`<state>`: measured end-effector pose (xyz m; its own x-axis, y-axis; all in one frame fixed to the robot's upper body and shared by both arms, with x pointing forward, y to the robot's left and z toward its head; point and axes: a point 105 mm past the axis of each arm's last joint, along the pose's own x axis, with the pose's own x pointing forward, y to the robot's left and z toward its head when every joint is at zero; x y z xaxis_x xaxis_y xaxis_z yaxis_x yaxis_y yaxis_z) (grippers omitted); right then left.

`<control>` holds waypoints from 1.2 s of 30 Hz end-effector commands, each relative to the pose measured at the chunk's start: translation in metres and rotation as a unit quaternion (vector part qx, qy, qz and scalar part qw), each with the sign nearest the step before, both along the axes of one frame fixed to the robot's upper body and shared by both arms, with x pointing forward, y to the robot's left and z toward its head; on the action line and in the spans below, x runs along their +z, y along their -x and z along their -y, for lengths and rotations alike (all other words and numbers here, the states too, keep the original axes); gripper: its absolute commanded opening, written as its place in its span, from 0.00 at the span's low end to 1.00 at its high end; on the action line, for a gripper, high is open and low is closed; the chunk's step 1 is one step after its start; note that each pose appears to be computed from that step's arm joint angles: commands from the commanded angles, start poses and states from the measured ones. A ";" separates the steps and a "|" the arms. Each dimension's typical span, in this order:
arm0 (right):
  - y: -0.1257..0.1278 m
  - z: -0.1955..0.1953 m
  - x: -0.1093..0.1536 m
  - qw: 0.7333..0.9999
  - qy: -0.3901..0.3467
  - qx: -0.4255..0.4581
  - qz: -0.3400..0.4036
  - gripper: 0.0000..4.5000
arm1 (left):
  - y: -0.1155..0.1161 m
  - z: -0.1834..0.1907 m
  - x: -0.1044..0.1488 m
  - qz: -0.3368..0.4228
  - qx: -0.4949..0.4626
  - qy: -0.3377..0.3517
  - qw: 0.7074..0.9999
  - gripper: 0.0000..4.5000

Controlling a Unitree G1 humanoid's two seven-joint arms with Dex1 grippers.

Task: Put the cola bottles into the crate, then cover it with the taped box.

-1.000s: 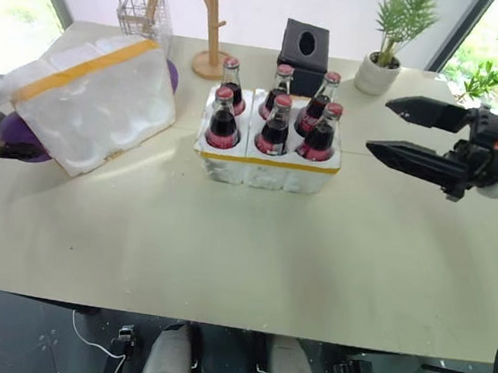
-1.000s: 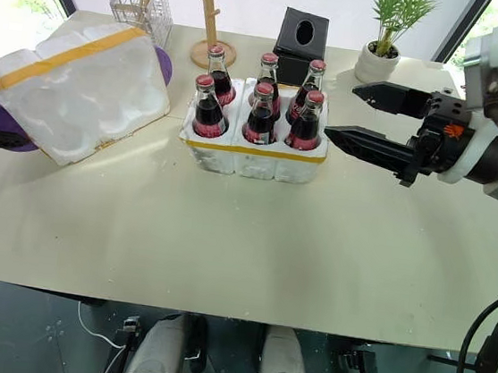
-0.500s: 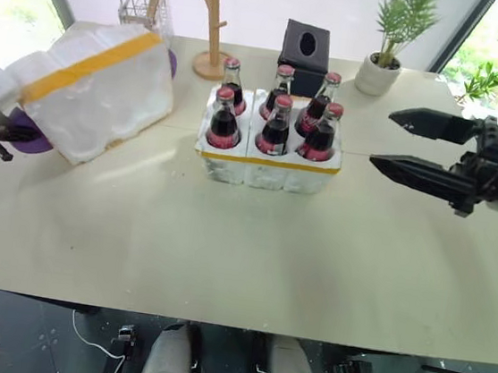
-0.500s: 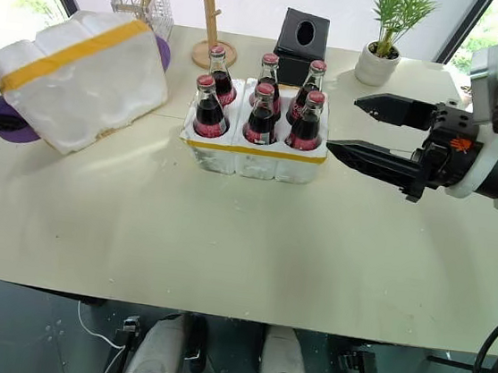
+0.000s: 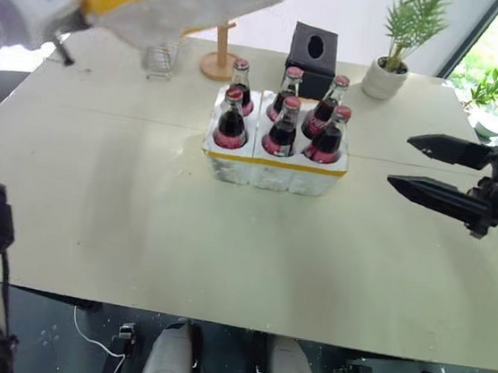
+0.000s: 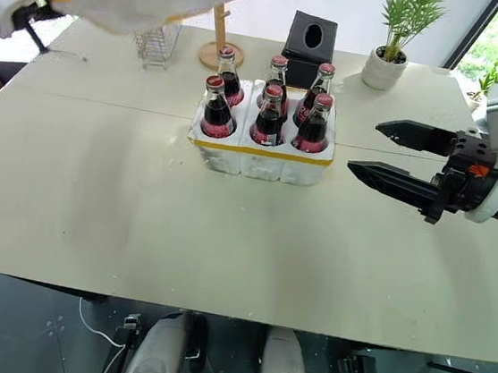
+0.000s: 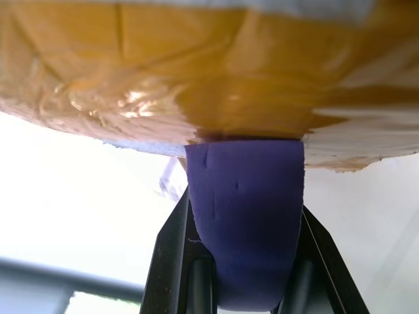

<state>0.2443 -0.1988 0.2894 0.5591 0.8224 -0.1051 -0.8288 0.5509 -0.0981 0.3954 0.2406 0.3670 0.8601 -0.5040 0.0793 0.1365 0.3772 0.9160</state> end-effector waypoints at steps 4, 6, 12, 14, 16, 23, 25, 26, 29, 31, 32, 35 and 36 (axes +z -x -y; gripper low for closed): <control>0.003 0.014 0.009 0.999 -0.016 -0.031 0.024 1.00 | 0.005 0.071 -0.016 0.088 -0.017 -0.087 0.992 0.07; 0.004 0.016 0.010 0.999 -0.024 -0.036 0.026 1.00 | 0.004 0.080 -0.035 0.087 -0.012 -0.107 0.990 0.07; 0.004 0.018 0.006 0.998 -0.028 -0.045 0.026 1.00 | 0.010 0.105 -0.063 0.149 -0.007 -0.221 0.964 0.07; 0.004 0.016 0.006 0.998 -0.033 -0.044 0.028 1.00 | 0.011 0.111 -0.064 0.177 -0.012 -0.258 0.950 0.07; 0.004 0.015 0.005 0.998 -0.036 -0.043 0.028 1.00 | 0.010 0.110 -0.059 0.195 -0.006 -0.270 0.943 0.07; 0.003 0.014 0.006 0.997 -0.044 -0.048 0.031 1.00 | 0.007 0.102 -0.070 0.204 -0.022 -0.299 0.932 0.07; 0.002 0.014 0.005 0.997 -0.043 -0.048 0.032 1.00 | 0.007 0.103 -0.080 0.193 -0.033 -0.297 0.935 0.18; 0.002 0.014 0.005 0.997 -0.043 -0.048 0.032 1.00 | 0.006 0.103 -0.083 0.190 -0.036 -0.297 0.935 0.31; 0.001 0.013 0.005 0.998 -0.042 -0.046 0.032 1.00 | 0.005 0.101 -0.090 0.177 -0.038 -0.301 0.936 0.63; 0.000 0.013 0.005 0.998 -0.040 -0.047 0.032 1.00 | 0.005 0.098 -0.096 0.164 -0.042 -0.306 0.937 0.84; 0.000 0.014 0.005 0.998 -0.040 -0.048 0.032 1.00 | 0.007 0.097 -0.099 0.161 -0.047 -0.307 0.937 0.84; -0.001 0.014 0.004 0.998 -0.039 -0.049 0.030 1.00 | 0.014 0.093 -0.103 0.157 -0.058 -0.300 0.939 0.84; -0.001 0.015 0.003 0.998 -0.038 -0.050 0.029 1.00 | 0.019 0.089 -0.107 0.150 -0.061 -0.294 0.942 0.84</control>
<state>0.2476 -0.2130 0.2841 0.6410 0.7668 -0.0344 -0.7671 0.6385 -0.0624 0.3866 0.1492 0.2444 0.7929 -0.6059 -0.0643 -0.1076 -0.2431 0.9640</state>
